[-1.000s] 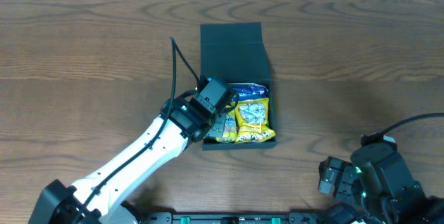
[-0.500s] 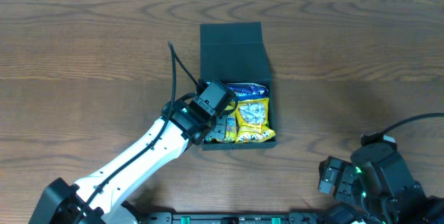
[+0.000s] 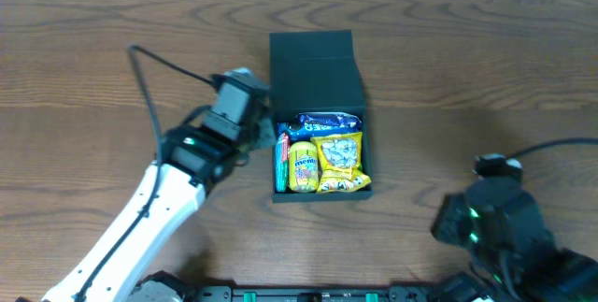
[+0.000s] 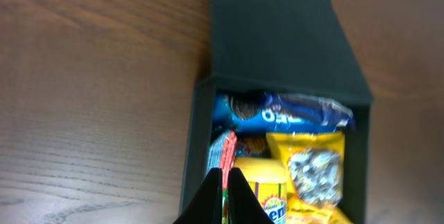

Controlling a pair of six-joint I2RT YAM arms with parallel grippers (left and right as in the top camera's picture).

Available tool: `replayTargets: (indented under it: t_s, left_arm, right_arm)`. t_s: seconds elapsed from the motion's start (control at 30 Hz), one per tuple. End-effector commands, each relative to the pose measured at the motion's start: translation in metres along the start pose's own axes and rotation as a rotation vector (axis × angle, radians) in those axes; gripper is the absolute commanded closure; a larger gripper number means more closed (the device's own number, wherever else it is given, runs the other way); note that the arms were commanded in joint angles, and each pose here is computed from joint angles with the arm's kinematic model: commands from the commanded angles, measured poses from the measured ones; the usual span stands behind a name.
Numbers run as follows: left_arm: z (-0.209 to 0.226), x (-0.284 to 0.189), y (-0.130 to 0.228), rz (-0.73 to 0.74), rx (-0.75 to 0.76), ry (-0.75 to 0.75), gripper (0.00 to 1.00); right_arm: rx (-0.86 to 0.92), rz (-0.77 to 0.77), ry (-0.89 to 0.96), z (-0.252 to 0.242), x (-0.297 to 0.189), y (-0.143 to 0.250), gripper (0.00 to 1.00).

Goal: Pack container
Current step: 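Carry the KitKat bar right and lower it into the box, then raise both grippers to the box lid edges on either side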

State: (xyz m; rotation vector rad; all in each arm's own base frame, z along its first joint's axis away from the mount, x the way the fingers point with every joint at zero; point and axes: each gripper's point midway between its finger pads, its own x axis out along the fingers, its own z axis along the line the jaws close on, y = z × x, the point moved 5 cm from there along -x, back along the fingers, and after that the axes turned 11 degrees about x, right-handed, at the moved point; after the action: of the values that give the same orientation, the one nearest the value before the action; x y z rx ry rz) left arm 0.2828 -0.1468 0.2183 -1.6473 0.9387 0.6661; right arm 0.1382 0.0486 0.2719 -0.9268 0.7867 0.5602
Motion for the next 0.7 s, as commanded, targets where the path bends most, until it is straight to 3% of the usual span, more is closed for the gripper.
replayTargets:
  t_s: [0.0, 0.2, 0.33, 0.5, 0.67]
  left_arm:
    - [0.018, 0.013, -0.009, 0.049, -0.104, 0.024, 0.94]
    - [0.045, 0.071, -0.016, 0.199, -0.247, 0.140, 0.94]
    - [0.060, 0.115, -0.011, 0.281, -0.339, 0.185, 0.94]
    - [0.056, 0.162, -0.011, 0.315, -0.455, 0.307, 0.94]
    - [0.055, 0.193, -0.013, 0.324, -0.529, 0.362, 0.94]
  right_arm:
    - [-0.048, 0.058, 0.058, 0.005, 0.041, 0.005, 0.99]
    - [-0.015, 0.247, 0.033, 0.032, 0.131, -0.018, 0.99]
    - [0.128, 0.363, -0.078, 0.027, 0.189, -0.048, 0.99]
    - [0.259, 0.507, -0.329, 0.026, 0.252, -0.060, 0.99]
    - [0.299, 0.594, -0.382, 0.031, 0.296, -0.060, 0.98]
